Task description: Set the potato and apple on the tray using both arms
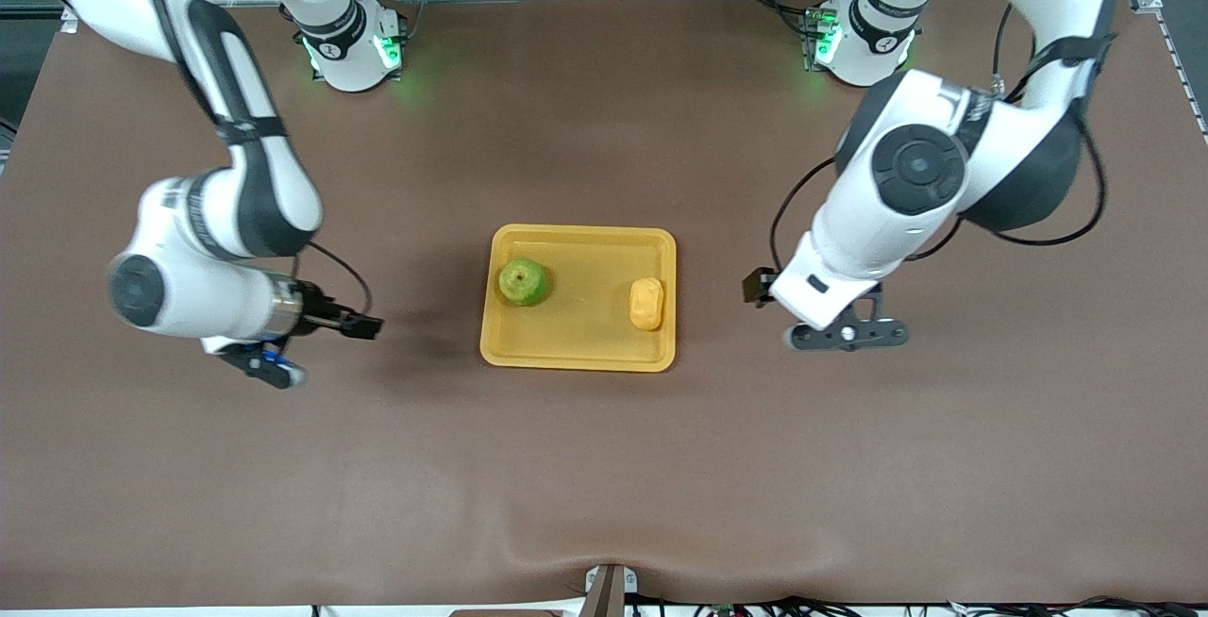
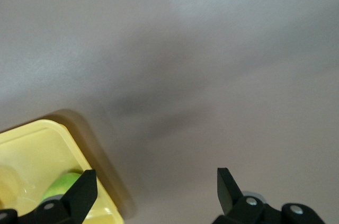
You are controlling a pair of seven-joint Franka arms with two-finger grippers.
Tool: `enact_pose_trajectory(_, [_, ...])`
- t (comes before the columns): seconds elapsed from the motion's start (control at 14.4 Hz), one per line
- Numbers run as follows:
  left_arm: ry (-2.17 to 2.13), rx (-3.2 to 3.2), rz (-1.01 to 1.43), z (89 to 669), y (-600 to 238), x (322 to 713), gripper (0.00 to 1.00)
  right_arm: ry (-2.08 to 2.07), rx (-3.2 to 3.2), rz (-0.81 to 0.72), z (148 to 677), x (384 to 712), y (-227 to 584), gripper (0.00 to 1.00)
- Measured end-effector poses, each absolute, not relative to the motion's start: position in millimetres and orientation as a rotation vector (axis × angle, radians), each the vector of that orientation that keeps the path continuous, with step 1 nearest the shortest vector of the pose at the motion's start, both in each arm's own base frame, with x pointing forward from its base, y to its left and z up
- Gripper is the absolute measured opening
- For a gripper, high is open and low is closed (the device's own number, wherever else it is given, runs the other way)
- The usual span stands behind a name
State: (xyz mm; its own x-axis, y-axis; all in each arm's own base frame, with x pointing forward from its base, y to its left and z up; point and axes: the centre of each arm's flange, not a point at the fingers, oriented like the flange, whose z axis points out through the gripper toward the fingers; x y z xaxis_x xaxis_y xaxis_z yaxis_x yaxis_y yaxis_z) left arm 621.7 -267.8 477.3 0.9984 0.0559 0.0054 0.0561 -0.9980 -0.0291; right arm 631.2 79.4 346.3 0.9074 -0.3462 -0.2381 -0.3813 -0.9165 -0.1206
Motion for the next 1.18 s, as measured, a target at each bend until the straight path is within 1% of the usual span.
enact_pose_trajectory(0.14, [-0.133, -3.091, 0.002, 501.6, -245.7, 617.0, 1.0, 0.498, -2.9, 0.256, 375.7, 619.4, 52.2, 1.0])
enact_pose_trajectory(0.35, [-0.161, -3.066, 0.001, 538.1, -231.5, 600.8, 1.0, 0.443, -2.912, 0.165, 410.4, 605.9, 33.1, 1.0])
enact_pose_trajectory(0.55, [-0.179, -3.047, 0.004, 563.9, -223.0, 586.1, 1.0, 0.358, -3.033, 0.054, 447.0, 599.1, 14.2, 1.0])
enact_pose_trajectory(0.76, [-0.176, -3.03, 0.013, 584.8, -206.2, 575.7, 1.0, 0.25, -3.062, -0.02, 490.6, 584.4, -10.1, 1.0])
enact_pose_trajectory(0.97, [-0.144, -3.022, 0.016, 601.1, -185.3, 569.9, 1.0, 0.201, -3.063, -0.038, 529.6, 568.9, -24.5, 1.0])
enact_pose_trajectory(1.11, [-0.109, -3.022, -0.002, 611.0, -177.5, 566.2, 1.0, 0.189, -3.067, -0.03, 554.8, 565.6, -24.0, 1.0])
enact_pose_trajectory(1.18, [-0.097, -3.022, -0.007, 614.6, -171.9, 565.7, 1.0, 0.182, -3.079, -0.05, 567.5, 566.4, -24.2, 1.0])
